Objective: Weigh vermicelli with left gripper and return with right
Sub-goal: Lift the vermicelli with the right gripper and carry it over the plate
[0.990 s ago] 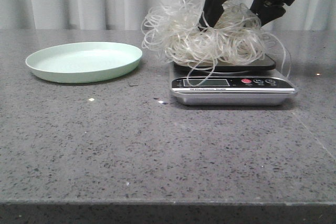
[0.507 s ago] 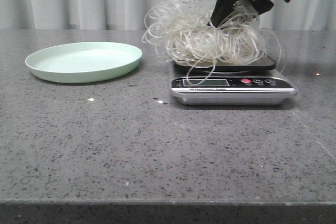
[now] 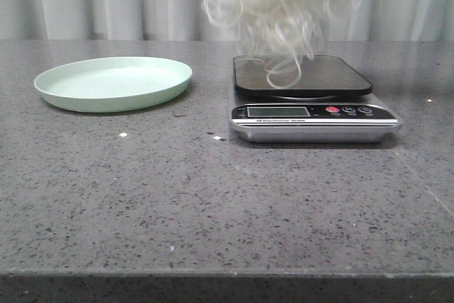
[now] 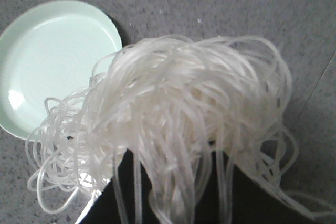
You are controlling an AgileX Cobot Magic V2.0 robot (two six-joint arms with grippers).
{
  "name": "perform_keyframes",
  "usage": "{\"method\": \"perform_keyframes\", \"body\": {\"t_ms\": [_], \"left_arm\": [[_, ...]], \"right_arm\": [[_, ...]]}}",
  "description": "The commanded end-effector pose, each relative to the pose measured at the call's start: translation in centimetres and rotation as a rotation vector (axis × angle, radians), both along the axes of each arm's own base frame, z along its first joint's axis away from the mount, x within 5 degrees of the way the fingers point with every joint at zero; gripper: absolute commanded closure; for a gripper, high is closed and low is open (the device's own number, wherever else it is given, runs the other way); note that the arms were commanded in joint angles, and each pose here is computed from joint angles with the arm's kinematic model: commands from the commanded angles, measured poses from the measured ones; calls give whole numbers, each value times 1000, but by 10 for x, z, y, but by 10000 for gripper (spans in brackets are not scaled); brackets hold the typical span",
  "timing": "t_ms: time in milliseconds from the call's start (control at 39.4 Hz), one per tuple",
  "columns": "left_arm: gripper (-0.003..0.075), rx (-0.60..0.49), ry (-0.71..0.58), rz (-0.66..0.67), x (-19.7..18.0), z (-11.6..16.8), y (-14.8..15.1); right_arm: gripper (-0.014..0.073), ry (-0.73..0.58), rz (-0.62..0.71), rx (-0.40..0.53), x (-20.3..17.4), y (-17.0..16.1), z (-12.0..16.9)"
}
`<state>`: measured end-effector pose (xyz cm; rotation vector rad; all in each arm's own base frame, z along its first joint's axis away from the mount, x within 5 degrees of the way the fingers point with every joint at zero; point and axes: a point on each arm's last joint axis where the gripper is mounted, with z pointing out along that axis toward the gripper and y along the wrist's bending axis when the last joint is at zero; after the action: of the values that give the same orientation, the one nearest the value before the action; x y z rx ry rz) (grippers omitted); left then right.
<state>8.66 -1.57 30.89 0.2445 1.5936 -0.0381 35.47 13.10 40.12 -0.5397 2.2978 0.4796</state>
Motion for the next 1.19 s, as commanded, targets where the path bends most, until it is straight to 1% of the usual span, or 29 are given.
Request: {"method": "perform_keyframes", "body": {"t_ms": [0,76,203,330,457,710,863,990,1167], "left_arm": [[583,-43,-100,27,0,16,3],[583,-43,-100,27,0,16,3],[583,-43,-100,27,0,16,3],[583,-43,-104,29,0,17,3],[583,-43,-104,29,0,17,3],[583,-43,-104,29,0,17,3],[583,-43,-104,29,0,17,3],[583,-43,-104,29,0,17,3],[583,-43,-104,29,0,17,3]], "right_arm": [[444,-182,21,132,-21,2,60],[444,-232,50,177,-26,11,74],[444,-340,121,211,-33,34,88],[444,-391,186,226,-33,66,84],[444,-377,214,239,-25,95,66],[444,-293,230,212,6,136,9],[444,-252,232,195,17,150,-18],[444,-217,233,188,24,156,-34],[444,-202,234,187,26,159,-41]]}}
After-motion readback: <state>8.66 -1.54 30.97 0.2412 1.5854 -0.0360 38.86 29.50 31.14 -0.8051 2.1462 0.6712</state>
